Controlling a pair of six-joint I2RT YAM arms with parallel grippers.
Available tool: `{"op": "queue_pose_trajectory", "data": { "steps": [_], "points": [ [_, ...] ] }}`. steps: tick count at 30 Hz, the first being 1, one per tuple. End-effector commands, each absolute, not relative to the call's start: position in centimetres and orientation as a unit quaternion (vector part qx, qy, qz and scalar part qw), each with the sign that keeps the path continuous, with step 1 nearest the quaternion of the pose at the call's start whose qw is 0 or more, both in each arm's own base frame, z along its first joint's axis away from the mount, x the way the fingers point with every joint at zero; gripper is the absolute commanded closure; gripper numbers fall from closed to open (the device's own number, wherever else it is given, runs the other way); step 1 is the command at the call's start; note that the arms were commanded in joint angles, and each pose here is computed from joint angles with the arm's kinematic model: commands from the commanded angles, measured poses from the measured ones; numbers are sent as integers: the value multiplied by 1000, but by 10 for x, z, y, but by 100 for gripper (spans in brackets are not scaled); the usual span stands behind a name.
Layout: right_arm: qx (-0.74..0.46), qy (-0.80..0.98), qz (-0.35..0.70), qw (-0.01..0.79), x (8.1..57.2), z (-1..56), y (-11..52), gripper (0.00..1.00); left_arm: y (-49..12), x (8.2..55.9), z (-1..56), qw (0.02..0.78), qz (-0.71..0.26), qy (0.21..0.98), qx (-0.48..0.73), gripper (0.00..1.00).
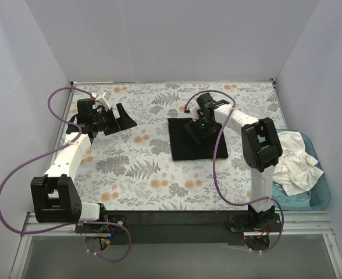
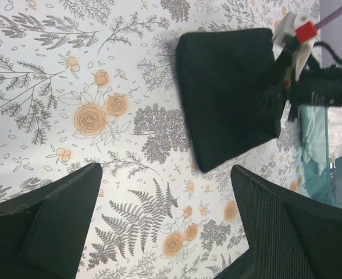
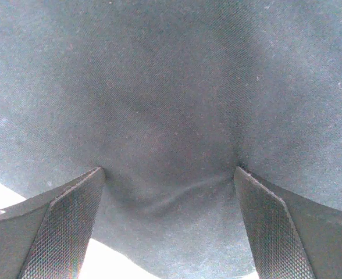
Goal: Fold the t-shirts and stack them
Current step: Neatly place the folded tshirt to the corner
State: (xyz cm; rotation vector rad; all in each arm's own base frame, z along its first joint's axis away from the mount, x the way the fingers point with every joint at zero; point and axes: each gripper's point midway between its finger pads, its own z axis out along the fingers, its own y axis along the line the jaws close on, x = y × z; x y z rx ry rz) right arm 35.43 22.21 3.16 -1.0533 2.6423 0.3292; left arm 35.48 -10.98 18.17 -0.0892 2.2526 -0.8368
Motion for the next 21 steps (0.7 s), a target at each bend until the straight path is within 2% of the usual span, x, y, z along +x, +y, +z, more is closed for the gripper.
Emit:
{"op": "queue_pose_trajectory", "data": {
  "steps": [1, 12, 21],
  "points": [
    [-351, 929, 68, 92, 371, 12, 148, 2, -113, 355, 194, 369, -334, 867, -17, 7],
    [-319, 933, 8, 167, 488, 24, 32, 2, -120, 356, 187, 348, -357, 866, -21, 7],
    [-346, 922, -18, 171, 520, 13, -34, 2, -118, 350, 185, 348, -348, 870, -15, 7]
  ]
}}
